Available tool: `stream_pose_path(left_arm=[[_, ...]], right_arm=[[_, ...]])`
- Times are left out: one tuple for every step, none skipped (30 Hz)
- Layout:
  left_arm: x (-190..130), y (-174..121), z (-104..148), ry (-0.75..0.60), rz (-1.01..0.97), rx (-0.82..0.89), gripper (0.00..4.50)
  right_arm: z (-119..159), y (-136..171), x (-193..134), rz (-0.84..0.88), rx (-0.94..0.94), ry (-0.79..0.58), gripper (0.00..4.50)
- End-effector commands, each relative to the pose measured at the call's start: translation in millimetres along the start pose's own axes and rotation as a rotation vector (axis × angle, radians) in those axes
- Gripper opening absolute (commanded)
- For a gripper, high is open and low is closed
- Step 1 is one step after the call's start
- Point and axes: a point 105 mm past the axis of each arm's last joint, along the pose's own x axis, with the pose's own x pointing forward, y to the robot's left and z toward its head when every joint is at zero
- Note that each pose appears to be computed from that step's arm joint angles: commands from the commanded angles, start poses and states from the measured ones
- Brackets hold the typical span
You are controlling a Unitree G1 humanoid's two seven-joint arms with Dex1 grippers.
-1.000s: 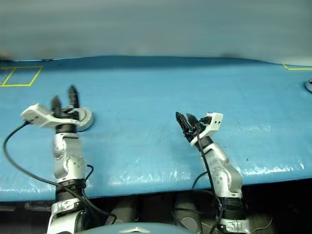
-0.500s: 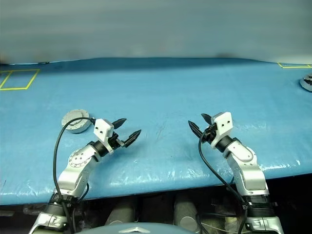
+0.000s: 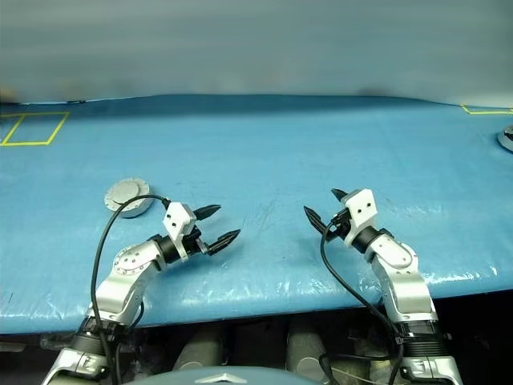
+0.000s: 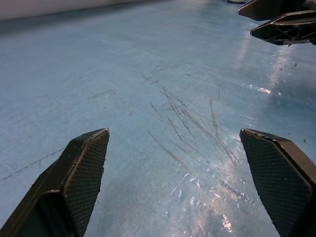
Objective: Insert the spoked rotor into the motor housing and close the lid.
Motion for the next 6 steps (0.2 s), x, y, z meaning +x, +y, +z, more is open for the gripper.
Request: stream_pose_path(left_arm=[[0.6,3.3,12.2,-0.044,0.009,0.029,4.5],[0.9,3.4,11.8,-0.044,0.013,0.03,4.5],[1.1,3.3,11.6,-0.044,0.015,0.031,4.5],[1.2,3.3,11.5,-0.044,0.017,0.031,4.5],[1.0,3.9,11.5,-0.045,0.025,0.031,4.5],[0.8,4.8,11.3,-0.045,0.033,0.03,4.5]], right_arm=[[9.3,-1.4,-0.5,-0.013,-0.027,-0.037,4.45],[8.0,-2.8,-0.6,-0.023,-0.034,-0.029,4.45],[6.2,-5.2,-0.6,-0.04,-0.042,-0.017,4.45],[4.7,-7.3,-0.6,-0.054,-0.049,-0.008,4.45],[3.5,-8.6,-0.4,-0.064,-0.051,-0.001,4.45],[2.8,-8.5,0.0,-0.066,-0.051,0.001,4.45]])
